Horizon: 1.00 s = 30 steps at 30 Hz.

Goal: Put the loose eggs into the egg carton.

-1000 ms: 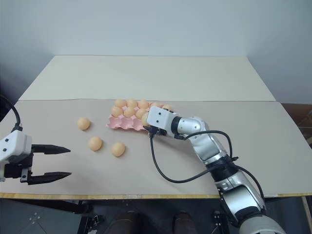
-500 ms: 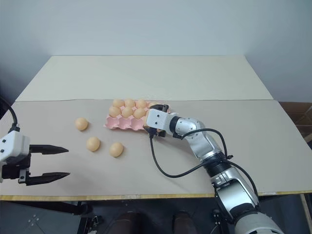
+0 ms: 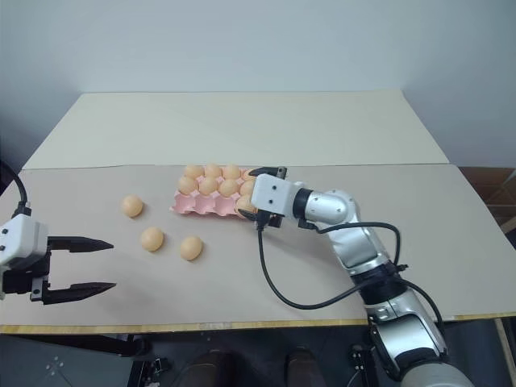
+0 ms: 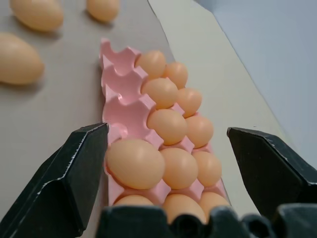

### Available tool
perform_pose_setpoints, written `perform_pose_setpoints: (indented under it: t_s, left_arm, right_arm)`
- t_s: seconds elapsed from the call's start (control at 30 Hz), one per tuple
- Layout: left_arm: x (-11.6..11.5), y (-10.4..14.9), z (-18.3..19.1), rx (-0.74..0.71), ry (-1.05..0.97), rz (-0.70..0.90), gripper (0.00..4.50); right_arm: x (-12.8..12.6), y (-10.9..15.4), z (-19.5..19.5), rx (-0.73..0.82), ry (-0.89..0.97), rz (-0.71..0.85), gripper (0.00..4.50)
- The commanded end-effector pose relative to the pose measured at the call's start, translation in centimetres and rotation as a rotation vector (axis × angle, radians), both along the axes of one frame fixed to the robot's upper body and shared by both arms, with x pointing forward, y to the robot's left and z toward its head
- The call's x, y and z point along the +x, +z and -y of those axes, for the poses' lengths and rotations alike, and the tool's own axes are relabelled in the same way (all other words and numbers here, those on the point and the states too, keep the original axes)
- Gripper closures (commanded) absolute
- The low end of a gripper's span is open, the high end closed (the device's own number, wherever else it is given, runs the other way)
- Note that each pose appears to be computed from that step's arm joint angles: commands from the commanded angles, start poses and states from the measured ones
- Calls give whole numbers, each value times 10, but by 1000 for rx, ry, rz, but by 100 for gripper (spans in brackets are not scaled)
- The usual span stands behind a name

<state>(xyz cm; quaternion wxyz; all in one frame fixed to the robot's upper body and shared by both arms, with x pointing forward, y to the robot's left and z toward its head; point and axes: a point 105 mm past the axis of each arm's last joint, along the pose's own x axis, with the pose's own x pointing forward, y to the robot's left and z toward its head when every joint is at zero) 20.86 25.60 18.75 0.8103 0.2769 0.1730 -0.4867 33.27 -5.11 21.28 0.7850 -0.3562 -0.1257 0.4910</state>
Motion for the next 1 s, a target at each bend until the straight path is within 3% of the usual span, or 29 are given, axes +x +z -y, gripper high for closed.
perform_pose_setpoints:
  t_s: [0.03,0.2,0.37,0.57,0.73,1.0]
  left_arm:
    - [-3,4,-13,27,45,23,77]
    - [-4,-3,-32,37,107,14,77]
    - [-3,-6,-35,12,123,14,77]
    - [-3,-9,-41,10,137,9,77]
    - [-2,-5,-39,-15,133,18,77]
    - [-5,-11,-38,-12,135,1,77]
  right_arm:
    - [-36,27,17,32,121,-57,2]
    - [-74,29,42,-61,236,-170,2]
    - [-97,21,57,-135,268,-229,2]
    - [-96,12,59,-142,210,-245,2]
    - [-86,2,38,-94,176,-254,2]
    - [-70,-24,-44,-28,193,-278,2]
